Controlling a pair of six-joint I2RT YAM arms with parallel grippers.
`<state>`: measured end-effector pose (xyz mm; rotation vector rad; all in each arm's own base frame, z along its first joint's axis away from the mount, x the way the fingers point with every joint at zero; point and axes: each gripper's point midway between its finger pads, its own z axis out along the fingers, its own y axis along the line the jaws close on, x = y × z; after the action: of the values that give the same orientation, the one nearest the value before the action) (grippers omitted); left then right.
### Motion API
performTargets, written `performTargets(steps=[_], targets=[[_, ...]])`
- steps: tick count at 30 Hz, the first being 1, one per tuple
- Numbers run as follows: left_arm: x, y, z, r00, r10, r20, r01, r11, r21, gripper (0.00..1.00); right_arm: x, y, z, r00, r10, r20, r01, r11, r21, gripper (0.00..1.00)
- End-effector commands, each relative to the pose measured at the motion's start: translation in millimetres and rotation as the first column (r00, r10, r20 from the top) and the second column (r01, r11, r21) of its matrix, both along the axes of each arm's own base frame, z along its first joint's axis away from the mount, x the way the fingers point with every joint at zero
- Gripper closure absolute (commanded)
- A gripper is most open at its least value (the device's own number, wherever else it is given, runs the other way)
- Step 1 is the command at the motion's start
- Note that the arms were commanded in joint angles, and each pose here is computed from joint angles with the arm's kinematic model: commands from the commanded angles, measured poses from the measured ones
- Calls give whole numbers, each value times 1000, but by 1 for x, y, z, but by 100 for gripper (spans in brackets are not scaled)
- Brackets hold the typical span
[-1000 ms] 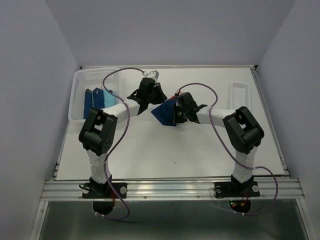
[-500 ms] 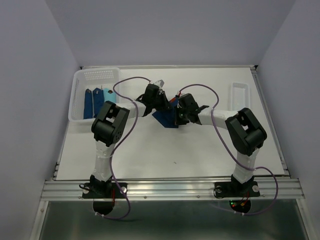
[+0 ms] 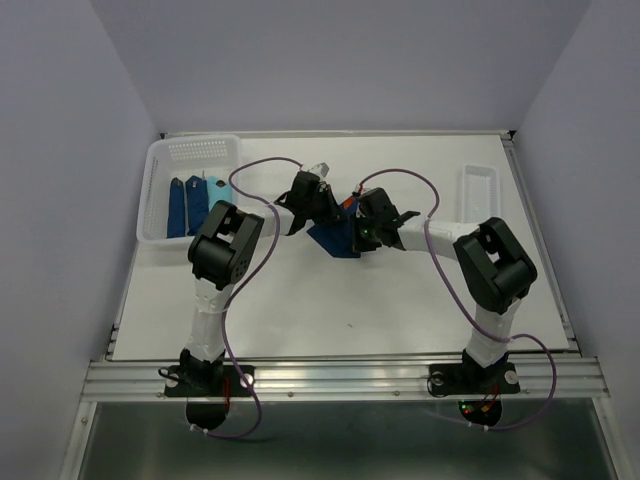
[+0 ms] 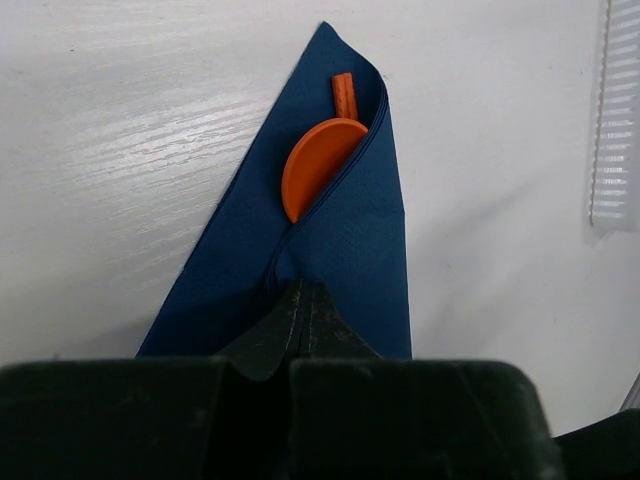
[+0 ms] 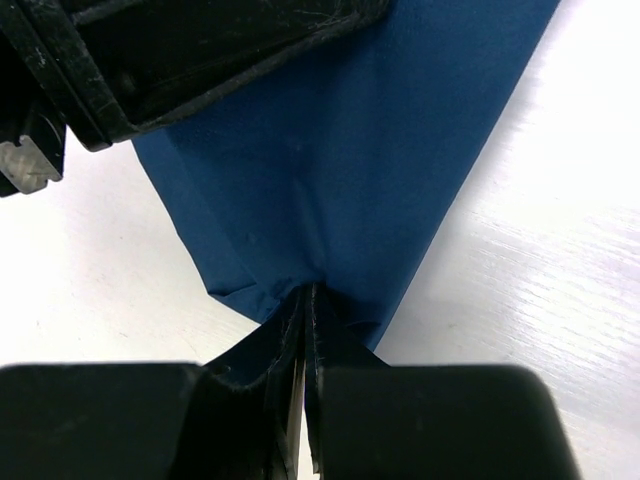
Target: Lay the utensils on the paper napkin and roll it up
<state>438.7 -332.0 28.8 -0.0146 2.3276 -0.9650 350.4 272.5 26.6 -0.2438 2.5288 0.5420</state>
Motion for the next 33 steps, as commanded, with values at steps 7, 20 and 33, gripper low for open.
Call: performTargets(steps=[7, 20, 33], targets=[[2, 13, -13, 999, 41, -4, -41, 996, 83, 100, -10, -7, 26, 1000, 17, 15, -17, 1000, -23, 94], [-3, 12, 5, 999, -6, 31, 3, 997, 79, 100, -2, -3, 33, 1000, -2, 20, 2, 1000, -15, 94], [-8, 14, -8, 1000, -18, 2, 17, 995, 100, 100, 51, 26, 67, 992, -38, 120, 34, 999, 35, 92]])
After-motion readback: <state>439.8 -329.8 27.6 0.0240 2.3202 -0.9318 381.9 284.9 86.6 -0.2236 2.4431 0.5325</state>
